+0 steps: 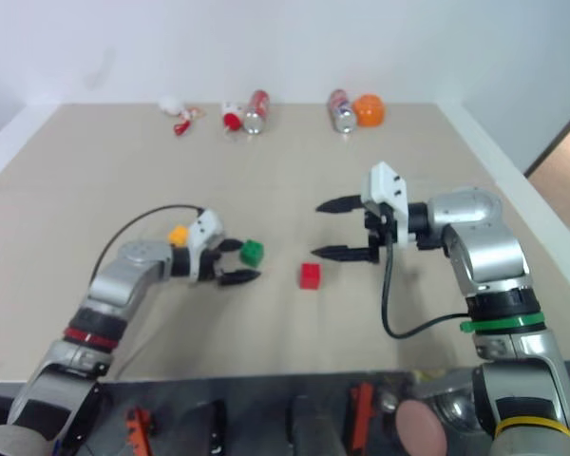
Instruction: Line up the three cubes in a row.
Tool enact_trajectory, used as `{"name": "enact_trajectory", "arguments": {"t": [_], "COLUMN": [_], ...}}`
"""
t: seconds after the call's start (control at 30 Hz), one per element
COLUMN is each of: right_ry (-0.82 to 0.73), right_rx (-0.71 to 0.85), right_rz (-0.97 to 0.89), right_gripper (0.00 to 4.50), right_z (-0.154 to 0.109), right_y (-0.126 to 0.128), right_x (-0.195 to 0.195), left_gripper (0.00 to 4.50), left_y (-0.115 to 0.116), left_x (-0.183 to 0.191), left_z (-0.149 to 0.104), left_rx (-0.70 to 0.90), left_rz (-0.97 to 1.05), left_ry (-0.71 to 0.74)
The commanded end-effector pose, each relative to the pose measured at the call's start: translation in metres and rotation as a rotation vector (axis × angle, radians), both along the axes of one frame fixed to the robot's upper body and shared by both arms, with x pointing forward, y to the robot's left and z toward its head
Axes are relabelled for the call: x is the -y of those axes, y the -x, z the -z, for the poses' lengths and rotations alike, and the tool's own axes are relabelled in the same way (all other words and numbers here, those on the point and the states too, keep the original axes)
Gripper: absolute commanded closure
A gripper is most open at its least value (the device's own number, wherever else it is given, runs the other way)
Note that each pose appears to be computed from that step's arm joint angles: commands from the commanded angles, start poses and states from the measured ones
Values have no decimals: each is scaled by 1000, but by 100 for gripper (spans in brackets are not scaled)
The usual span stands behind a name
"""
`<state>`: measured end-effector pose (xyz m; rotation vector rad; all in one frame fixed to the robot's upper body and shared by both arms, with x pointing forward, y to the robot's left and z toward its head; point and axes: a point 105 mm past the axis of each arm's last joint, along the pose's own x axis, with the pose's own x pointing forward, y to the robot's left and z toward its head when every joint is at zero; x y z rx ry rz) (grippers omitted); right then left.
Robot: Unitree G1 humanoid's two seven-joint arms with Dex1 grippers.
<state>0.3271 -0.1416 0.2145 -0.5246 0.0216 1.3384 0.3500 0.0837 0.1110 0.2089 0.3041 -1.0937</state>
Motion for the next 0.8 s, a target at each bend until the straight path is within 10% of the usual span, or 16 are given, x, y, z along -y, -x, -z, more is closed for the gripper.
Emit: {"name": "enact_trajectory", "arguments": {"t": [0.03, 0.8], "right_ry": [-15, -13], "right_rx": [58, 56], "right_rz": [1, -5], "right_gripper": [31, 31], "right_z": [-16, -14], "right_y": [2, 2], "right_x": [3, 1], "left_gripper": [3, 3], "left_y": [7, -4], "left_x": [-3, 20], "left_z": [-2, 3], "left_rx": [-34, -63], "left_rz": [-46, -335], "left_ry": [10, 62]}}
